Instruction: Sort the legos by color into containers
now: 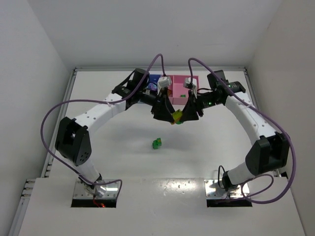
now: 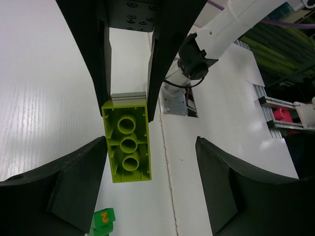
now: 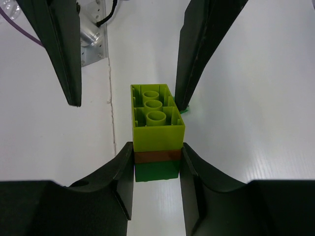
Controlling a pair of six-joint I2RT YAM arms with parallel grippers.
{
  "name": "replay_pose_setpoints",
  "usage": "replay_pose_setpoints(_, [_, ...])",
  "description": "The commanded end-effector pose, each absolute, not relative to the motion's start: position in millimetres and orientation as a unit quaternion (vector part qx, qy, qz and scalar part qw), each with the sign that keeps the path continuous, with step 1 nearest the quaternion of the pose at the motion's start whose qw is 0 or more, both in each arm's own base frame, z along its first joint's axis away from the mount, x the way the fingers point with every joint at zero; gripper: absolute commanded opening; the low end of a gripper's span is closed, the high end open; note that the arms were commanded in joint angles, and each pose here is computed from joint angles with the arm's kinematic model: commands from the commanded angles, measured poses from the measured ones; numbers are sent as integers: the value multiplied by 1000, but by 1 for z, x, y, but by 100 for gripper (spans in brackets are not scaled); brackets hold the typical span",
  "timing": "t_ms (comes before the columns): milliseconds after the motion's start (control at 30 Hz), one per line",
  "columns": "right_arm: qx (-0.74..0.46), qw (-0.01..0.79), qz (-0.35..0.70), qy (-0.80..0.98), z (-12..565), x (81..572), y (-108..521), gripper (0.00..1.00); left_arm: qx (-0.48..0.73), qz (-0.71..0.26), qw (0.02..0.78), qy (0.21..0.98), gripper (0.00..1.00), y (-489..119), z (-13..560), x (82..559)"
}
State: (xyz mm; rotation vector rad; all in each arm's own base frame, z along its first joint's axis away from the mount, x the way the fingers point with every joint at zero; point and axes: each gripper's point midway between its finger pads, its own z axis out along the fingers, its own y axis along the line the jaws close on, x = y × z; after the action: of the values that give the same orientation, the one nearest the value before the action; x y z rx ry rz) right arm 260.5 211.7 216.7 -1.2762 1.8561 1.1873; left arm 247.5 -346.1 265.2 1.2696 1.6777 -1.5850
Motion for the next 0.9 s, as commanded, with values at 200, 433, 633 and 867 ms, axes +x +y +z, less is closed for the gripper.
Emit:
replay_pose_setpoints(200, [-516,332,441,656,240,271,229,2,475,-582,262,605,46,-357,271,254])
replay_pose_setpoints(433, [-516,320,433,666,229,266,227,2,457,-577,273,620,0,-353,270,267])
replay_pose_setpoints(633, [-512,303,421,684,206,255,213,2,420,-584,306,624,0,-331,292,290])
replay_pose_setpoints(867, [-517,301,407,690,202,246,206,2,357,-534,394,658,0,-298,310,340])
